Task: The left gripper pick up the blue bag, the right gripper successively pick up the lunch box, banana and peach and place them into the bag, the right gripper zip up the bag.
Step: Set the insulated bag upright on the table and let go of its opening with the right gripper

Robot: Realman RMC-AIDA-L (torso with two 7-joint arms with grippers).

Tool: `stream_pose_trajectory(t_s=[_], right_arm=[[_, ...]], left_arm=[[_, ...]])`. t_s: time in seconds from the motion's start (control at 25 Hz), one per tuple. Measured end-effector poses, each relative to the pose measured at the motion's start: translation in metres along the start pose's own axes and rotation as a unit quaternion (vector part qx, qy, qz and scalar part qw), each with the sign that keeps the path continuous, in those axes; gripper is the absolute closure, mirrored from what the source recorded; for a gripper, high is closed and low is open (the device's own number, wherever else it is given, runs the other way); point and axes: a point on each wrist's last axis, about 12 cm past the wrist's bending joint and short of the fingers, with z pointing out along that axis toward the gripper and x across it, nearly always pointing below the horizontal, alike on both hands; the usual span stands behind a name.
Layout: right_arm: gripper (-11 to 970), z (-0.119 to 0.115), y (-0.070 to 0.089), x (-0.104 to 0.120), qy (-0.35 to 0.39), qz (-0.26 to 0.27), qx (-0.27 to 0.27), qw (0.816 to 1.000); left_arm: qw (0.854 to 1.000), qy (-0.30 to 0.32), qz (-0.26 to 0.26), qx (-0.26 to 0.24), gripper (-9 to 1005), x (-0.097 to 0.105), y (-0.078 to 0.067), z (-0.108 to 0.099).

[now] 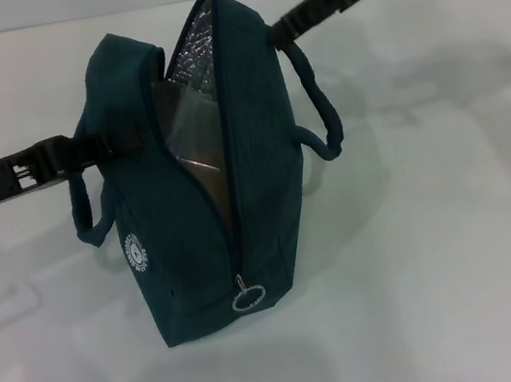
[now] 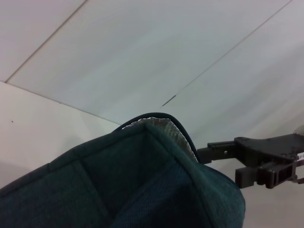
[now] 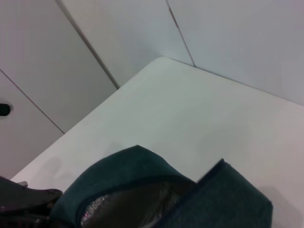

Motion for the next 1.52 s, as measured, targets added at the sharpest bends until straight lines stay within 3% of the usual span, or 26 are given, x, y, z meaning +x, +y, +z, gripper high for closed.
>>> stream_pose_trajectory(t_s=[0.68, 1.0, 1.2, 1.52], right_arm=[[120, 0.002, 0.009, -0.01, -0.036, 0.004, -0.034, 0.999], [121, 0.025, 0.016, -0.019, -0.013, 0.014, -0.051, 0.999], [121, 0.038, 0.015, -0.016, 0.014, 0.007, -0.019, 1.0], [122, 0.039, 0.013, -0.016, 0.024, 0.006, -0.003, 1.0]], left_arm=[[1.0, 0.002, 0.011, 0.006, 934, -0.002, 0.001, 0.005], [1.0, 0.002, 0.018, 0.008, 934, -0.003, 0.001, 0.007], [1.0, 0.002, 0.02, 0.01, 934, -0.003, 0.001, 0.008], [1.0, 0.002, 0.022, 0.011, 934, -0.005, 0.001, 0.009]])
